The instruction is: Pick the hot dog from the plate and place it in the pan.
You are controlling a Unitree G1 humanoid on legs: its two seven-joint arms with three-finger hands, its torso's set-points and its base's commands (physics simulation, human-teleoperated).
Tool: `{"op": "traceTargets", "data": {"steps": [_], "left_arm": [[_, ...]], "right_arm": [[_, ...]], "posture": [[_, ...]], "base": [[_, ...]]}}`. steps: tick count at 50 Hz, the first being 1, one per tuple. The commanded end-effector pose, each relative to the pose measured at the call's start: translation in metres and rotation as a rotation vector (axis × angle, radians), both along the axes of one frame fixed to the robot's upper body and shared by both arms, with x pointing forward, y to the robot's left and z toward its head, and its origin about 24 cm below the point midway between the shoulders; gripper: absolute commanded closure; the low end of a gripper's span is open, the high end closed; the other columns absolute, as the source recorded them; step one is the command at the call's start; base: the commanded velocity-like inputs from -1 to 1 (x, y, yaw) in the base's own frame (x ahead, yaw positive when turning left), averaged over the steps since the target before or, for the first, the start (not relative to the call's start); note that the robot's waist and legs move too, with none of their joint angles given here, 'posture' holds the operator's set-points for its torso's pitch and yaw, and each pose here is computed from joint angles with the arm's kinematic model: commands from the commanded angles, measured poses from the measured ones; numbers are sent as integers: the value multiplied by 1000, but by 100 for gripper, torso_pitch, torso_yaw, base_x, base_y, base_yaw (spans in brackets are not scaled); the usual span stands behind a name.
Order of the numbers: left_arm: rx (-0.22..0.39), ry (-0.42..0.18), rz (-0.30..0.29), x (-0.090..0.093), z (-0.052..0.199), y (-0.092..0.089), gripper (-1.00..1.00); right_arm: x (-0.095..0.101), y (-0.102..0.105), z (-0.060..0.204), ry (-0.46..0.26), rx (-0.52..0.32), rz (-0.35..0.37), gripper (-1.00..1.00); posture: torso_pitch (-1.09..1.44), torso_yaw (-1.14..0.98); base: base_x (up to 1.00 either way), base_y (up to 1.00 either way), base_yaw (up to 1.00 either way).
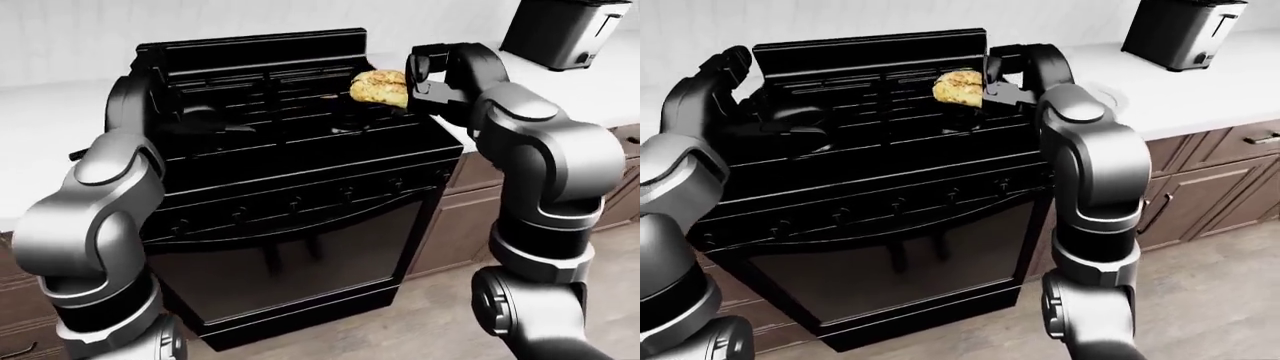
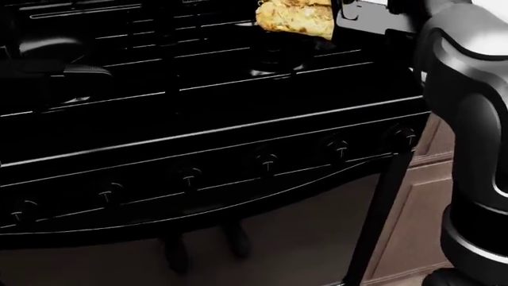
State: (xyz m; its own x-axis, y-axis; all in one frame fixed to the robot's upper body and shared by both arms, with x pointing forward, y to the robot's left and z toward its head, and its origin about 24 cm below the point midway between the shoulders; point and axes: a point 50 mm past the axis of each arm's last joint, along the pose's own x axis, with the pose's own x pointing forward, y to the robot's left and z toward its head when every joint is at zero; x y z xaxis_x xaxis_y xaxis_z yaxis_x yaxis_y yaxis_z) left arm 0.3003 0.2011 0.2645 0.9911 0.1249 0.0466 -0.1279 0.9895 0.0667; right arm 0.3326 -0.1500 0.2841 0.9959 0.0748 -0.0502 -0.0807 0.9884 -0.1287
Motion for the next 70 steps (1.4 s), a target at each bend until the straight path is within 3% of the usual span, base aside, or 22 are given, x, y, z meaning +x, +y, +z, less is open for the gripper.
{"op": "traceTargets", "data": {"steps": [1,25,45,51,57,63,70], "left_arm": [[5,-106,32,-6,20,6,-100],[6,-107,26,-7,21,3,-100],[5,-104,26,-7,17,3,-100],[5,-106,22,-8,20,2,-100],[6,-111,19,-8,22,2,-100],[5,-111,20,-8,21,2,-100],[6,-118,20,-9,23,3,-100]], "right_arm": [[-8,6,27,-133,-1,29,100],[-10,6,37,-168,3,20,100],[-9,6,37,-169,-13,18,100],[-11,9,43,-175,-14,21,100],[-15,15,49,-184,-47,37,100],[-20,23,48,-188,-134,48,100],[-28,34,48,-196,-148,90,100]], "posture": [[0,0],[0,0],[0,0],[0,0],[0,0],[0,0],[0,0]], "base": [[25,0,0],[16,15,0],[0,0,97],[0,0,6],[0,0,0],[0,0,0],[0,0,0]]}}
